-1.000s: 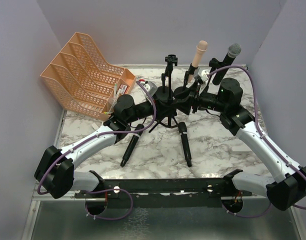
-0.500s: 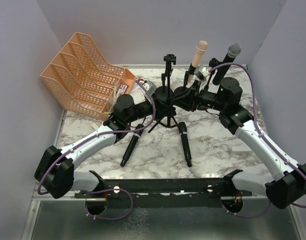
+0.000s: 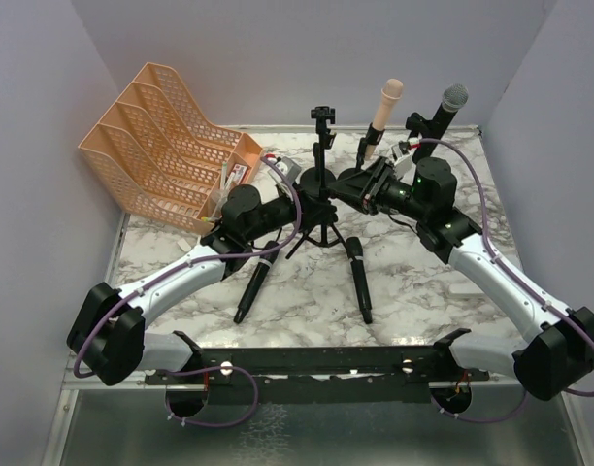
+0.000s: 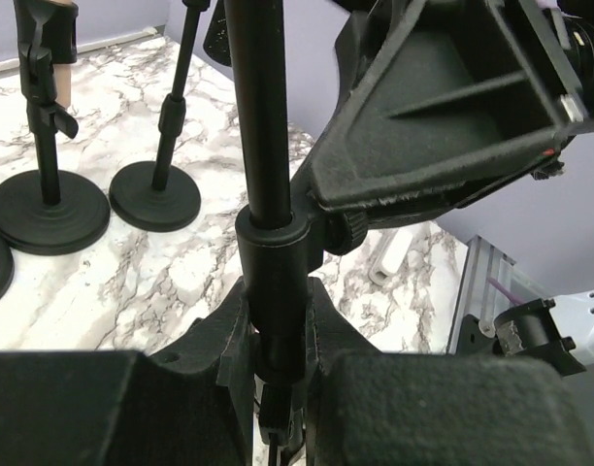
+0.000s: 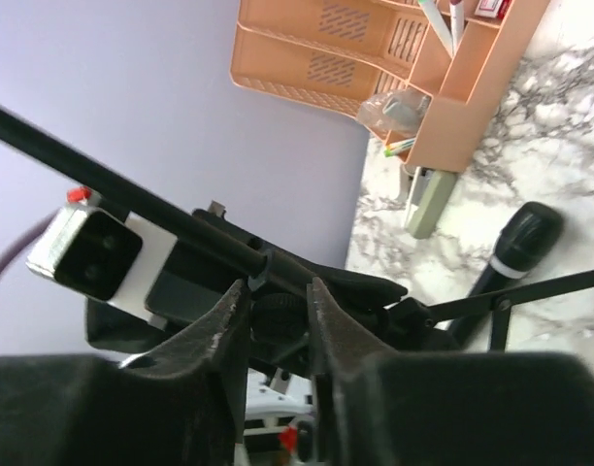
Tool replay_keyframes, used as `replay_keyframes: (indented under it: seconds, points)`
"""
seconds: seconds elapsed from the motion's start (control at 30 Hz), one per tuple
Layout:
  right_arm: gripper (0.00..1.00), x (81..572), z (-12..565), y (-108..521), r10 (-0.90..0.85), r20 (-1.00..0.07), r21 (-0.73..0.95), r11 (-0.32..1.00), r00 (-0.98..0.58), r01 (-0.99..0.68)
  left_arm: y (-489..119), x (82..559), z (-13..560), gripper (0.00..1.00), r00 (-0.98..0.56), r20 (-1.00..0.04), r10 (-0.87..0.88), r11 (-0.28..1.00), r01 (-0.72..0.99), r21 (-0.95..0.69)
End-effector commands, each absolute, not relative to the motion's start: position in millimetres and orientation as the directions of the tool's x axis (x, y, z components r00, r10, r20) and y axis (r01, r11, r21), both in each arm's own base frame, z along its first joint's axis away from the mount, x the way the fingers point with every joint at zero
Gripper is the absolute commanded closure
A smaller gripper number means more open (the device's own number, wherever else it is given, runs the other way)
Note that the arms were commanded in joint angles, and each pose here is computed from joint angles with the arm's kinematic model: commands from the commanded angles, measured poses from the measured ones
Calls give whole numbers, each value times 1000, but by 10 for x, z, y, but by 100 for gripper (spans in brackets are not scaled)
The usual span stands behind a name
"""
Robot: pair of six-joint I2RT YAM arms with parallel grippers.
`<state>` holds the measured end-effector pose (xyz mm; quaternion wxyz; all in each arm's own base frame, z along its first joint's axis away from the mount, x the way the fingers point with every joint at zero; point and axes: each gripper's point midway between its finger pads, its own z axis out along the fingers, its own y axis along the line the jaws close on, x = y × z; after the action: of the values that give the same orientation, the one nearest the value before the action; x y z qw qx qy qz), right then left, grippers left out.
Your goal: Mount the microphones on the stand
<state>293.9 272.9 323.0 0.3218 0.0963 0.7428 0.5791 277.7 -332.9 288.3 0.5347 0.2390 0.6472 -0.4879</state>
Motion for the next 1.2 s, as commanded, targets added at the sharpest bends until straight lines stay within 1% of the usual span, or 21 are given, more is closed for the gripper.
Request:
replay_keyframes:
  seconds: [0.0, 0.03, 0.07, 0.13, 0.17, 0.2, 0.23, 0.27, 0.3, 0.57, 0.8, 0.9, 1.07, 1.17]
  points:
    - [57, 2940, 3471, 2693, 611, -204, 977, 173, -765, -123, -3326, 2760, 3133, 100, -227, -936, -270, 404, 855, -324]
    - [50, 2936, 3499, 2669, 614, -247, 968, 194, -750, -161, -3318, 2761, 3136, 100, -227, -935, -271, 407, 854, -325]
    - [47, 2928, 3508, 2637, 615, -292, 955, 220, -732, -196, -3311, 2764, 3135, 100, -226, -935, -273, 411, 852, -326]
    - [47, 2928, 3467, 2567, 619, -362, 931, 281, -697, -234, -3295, 2777, 3137, 100, -225, -934, -276, 422, 845, -328]
    - [49, 2936, 3432, 2525, 625, -380, 923, 312, -682, -228, -3282, 2784, 3148, 100, -222, -934, -279, 429, 842, -328]
    - [67, 2937, 3382, 2498, 629, -378, 921, 331, -679, -206, -3274, 2791, 3144, 100, -221, -934, -280, 436, 838, -329]
    - [81, 2942, 3358, 2486, 629, -376, 920, 339, -680, -195, -3267, 2796, 3147, 100, -221, -934, -282, 440, 835, -330]
    - [94, 2932, 3301, 2487, 623, -362, 922, 349, -693, -168, -3258, 2803, 3148, 100, -219, -933, -284, 445, 832, -331]
    - [99, 2925, 3259, 2500, 619, -342, 927, 347, -707, -144, -3255, 2807, 3145, 100, -220, -933, -284, 448, 830, -332]
    - [99, 2930, 3160, 2629, 595, -237, 953, 296, -768, -65, -3247, 2788, 3158, 100, -221, -932, -287, 445, 831, -334]
    - [99, 2914, 3122, 2656, 604, -146, 967, 255, -784, 16, -3238, 2780, 3172, 100, -218, -932, -288, 444, 832, -332]
    - [99, 2920, 3103, 2622, 633, -95, 968, 238, -768, 76, -3229, 2779, 3182, 100, -213, -933, -290, 448, 831, -329]
    - [99, 2957, 2964, 2507, 713, 19, 934, 238, -701, 267, -3217, 2782, 3179, 100, -212, -933, -292, 452, 828, -330]
    - [99, 2966, 2929, 2469, 745, 86, 914, 204, -662, 349, -3212, 2782, 3170, 100, -213, -933, -292, 456, 826, -331]
